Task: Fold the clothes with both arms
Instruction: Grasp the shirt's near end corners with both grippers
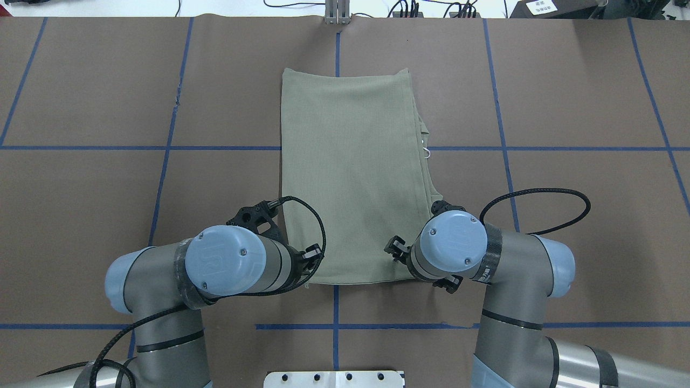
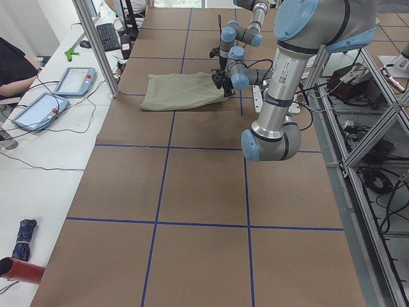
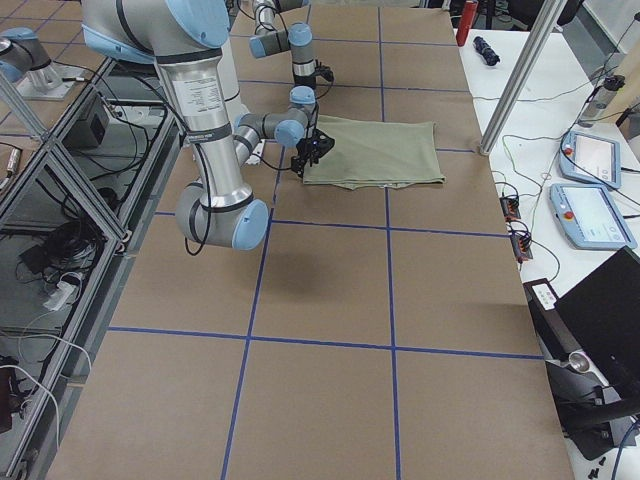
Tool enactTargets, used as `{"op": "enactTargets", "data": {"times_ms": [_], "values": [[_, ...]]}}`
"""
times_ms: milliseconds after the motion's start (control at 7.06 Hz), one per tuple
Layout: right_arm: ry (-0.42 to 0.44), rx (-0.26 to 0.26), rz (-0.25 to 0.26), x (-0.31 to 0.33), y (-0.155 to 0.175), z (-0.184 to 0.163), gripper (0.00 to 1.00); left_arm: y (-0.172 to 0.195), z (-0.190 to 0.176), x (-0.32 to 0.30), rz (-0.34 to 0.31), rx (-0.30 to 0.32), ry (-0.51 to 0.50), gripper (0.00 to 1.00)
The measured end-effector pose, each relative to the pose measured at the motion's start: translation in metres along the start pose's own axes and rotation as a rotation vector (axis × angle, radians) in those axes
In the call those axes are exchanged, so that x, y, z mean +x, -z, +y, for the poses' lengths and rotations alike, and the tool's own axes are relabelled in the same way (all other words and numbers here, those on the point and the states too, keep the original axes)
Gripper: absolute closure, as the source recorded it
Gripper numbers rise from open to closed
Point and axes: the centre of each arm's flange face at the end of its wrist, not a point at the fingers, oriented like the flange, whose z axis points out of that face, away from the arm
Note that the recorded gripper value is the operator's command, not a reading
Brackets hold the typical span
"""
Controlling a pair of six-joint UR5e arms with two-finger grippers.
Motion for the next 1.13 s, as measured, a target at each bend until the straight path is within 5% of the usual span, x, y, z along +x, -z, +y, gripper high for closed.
{"op": "enactTargets", "data": {"times_ms": [283, 425, 1134], "values": [[0.003, -0.002, -0.001, -0.0004, 0.0003, 0.0004, 0.48, 0.0000, -0.0001, -0.0004, 0.000, 0.000, 0.000, 1.00], [0.005, -0.003, 0.000, -0.0004, 0.0004, 0.0006, 0.05, -0.0002, -0.0002, -0.0007, -0.001, 0.000, 0.000, 1.00], [0.012, -0.012, 0.006, 0.0015, -0.0010, 0.0046, 0.00, 0.0002, -0.0002, -0.0008, 0.000, 0.000, 0.000, 1.00]]}}
